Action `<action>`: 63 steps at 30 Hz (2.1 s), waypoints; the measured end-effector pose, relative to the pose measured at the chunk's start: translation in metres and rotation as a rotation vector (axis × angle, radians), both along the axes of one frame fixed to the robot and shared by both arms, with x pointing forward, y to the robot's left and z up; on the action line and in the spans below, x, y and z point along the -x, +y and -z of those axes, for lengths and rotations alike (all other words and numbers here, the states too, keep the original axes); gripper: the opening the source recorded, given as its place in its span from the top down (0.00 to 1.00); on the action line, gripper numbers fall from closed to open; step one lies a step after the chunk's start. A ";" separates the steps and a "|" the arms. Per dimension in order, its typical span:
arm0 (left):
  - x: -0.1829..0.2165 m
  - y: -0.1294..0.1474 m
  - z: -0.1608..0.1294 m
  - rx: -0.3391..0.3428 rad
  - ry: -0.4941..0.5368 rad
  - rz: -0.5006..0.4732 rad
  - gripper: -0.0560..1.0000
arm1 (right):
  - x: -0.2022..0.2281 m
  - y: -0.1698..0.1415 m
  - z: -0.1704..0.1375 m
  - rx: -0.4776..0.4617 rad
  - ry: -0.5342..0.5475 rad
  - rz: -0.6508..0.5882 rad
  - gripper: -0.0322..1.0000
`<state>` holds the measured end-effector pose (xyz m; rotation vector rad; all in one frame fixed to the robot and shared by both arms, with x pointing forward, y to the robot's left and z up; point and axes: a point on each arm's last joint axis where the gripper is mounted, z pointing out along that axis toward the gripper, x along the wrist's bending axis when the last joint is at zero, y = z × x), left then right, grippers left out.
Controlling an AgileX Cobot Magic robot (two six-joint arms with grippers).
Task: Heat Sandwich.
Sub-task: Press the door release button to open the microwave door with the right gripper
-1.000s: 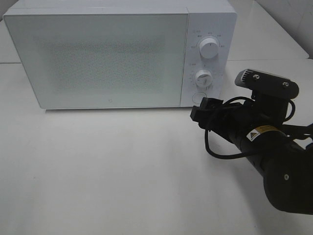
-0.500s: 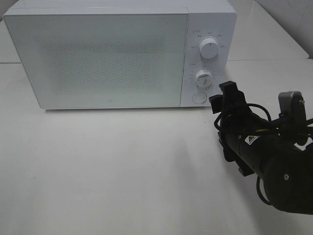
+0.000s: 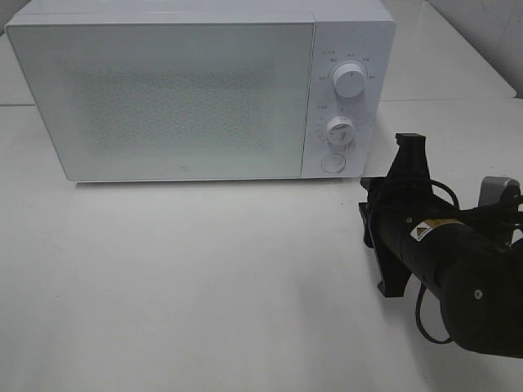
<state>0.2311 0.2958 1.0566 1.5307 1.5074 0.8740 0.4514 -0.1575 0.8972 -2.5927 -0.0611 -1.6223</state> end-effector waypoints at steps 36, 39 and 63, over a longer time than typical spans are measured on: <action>0.000 0.000 0.000 0.000 0.000 0.000 0.03 | -0.036 0.013 0.012 -0.008 0.046 -0.018 0.96; 0.000 0.000 0.000 0.000 0.000 0.000 0.03 | -0.046 0.019 0.016 -0.006 0.059 -0.033 0.96; 0.000 0.000 0.000 0.000 0.000 0.000 0.03 | -0.106 0.019 0.031 -0.006 0.062 0.001 0.96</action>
